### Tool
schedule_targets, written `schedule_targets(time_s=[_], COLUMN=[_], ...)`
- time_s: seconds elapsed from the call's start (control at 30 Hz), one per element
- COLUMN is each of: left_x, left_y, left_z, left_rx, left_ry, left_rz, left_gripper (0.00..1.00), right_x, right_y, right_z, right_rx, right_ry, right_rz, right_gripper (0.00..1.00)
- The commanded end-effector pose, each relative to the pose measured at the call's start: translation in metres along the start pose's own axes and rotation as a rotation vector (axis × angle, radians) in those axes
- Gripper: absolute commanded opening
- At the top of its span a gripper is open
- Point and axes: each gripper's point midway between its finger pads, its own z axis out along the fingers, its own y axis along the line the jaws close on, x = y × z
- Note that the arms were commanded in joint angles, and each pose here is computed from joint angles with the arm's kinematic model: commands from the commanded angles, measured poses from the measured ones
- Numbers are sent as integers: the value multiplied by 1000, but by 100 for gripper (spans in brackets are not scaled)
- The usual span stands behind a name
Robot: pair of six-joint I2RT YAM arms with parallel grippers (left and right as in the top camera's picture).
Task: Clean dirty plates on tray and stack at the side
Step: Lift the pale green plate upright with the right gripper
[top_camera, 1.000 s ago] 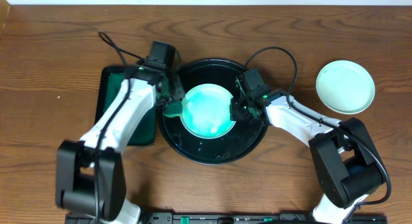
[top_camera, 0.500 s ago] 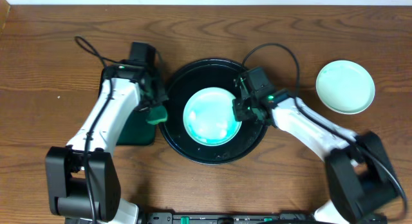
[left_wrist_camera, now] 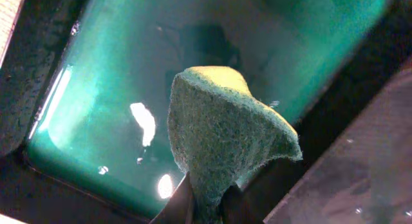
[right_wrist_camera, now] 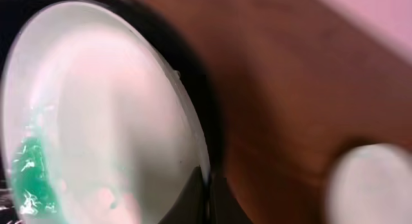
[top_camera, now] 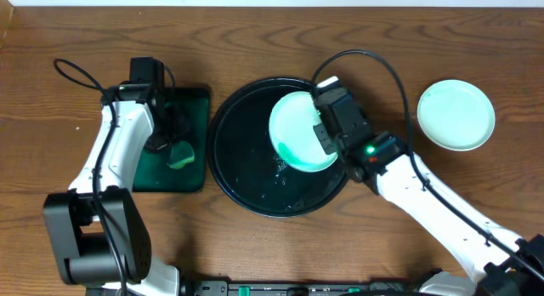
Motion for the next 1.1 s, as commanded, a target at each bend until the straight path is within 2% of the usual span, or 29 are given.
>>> schedule_targets(time_s=[0.0, 0.33, 0.63, 0.93, 1.07], left_x=[2, 3, 4, 4, 4], left_y=[7, 8, 8, 9, 9], left_z=[10, 18, 20, 20, 20], left_rx=[-30, -39, -43, -43, -43], left_ry=[27, 44, 51, 52, 52], left_rz=[-20, -20, -20, -20, -20], left_gripper=[7, 7, 7, 7, 7], right_x=[-20, -77, -96, -94, -95], right_y=[-30, -21, 5, 4, 7], right_z=[-23, -80, -118, -123, -112], right_rx=[252, 570, 675, 708, 629], right_ry=[-60, -193, -204, -174, -250], right_rz=[-166, -534, -813, -841, -689], right_gripper=[1, 1, 1, 1, 1])
